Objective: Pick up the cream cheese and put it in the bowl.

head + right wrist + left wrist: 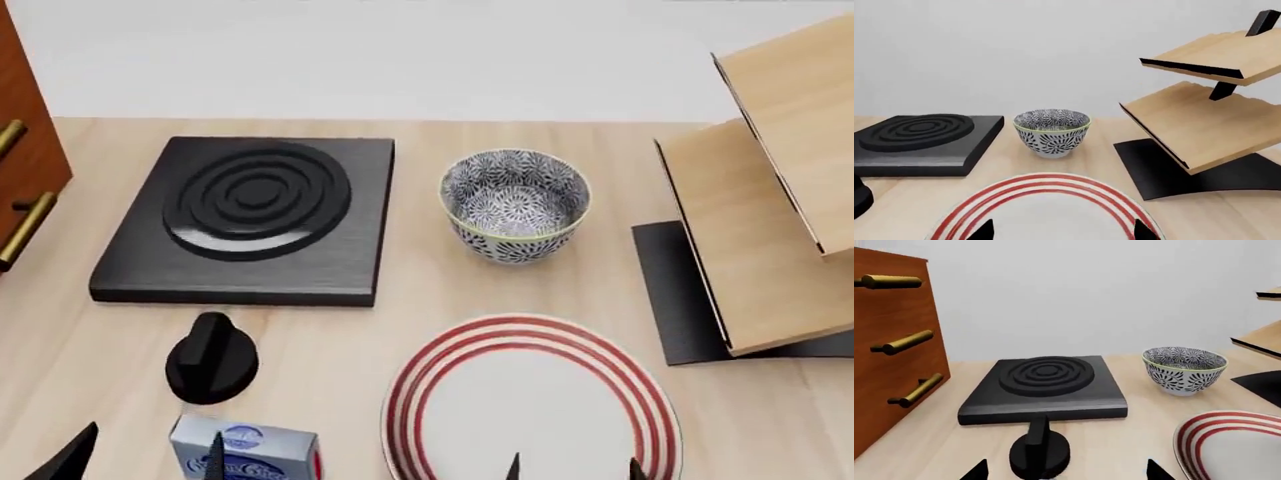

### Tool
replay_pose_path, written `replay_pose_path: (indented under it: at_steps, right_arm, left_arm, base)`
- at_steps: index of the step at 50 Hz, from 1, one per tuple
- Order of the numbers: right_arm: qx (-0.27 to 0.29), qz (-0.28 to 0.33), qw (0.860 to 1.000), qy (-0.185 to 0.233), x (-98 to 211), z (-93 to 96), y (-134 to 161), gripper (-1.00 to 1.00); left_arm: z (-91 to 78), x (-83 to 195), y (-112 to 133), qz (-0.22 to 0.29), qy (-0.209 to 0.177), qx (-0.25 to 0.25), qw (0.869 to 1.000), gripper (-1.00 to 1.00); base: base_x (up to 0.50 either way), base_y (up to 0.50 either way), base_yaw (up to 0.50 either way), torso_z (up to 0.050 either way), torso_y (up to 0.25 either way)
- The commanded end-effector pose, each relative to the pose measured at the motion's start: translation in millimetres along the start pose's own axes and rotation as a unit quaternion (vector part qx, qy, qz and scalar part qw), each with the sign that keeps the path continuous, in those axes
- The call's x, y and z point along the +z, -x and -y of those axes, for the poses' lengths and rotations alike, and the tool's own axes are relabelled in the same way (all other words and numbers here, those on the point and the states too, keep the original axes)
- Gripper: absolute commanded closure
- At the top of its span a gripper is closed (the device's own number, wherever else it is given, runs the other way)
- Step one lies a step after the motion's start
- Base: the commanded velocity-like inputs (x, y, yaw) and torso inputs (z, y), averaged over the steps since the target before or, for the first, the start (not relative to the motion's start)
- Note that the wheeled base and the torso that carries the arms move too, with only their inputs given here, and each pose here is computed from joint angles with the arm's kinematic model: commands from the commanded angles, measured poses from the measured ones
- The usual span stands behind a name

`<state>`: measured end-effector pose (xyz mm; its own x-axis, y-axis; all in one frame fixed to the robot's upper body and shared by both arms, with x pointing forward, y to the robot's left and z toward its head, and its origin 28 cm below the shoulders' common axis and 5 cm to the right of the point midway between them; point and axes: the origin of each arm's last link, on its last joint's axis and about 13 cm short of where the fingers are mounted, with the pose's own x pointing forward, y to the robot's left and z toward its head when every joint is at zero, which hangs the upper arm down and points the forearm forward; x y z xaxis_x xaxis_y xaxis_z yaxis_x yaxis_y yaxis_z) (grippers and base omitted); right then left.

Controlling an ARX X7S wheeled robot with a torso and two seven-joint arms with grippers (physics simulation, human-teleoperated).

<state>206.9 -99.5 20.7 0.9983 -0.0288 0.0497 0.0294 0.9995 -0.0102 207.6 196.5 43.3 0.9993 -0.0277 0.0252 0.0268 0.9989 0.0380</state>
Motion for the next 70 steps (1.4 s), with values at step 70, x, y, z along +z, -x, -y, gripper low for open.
replay_pose_path:
  at_steps: [70]
  right_arm:
    - [-0.019, 0.028, 0.999, 0.006, 10.0, 6.4, 10.6, -1.0]
  left_arm:
    - [-3.5, 64.0, 27.3, 0.019, -0.038, -0.08, 0.996, -1.0]
  base:
    - [0.22, 0.0, 0.0, 0.0, 0.0]
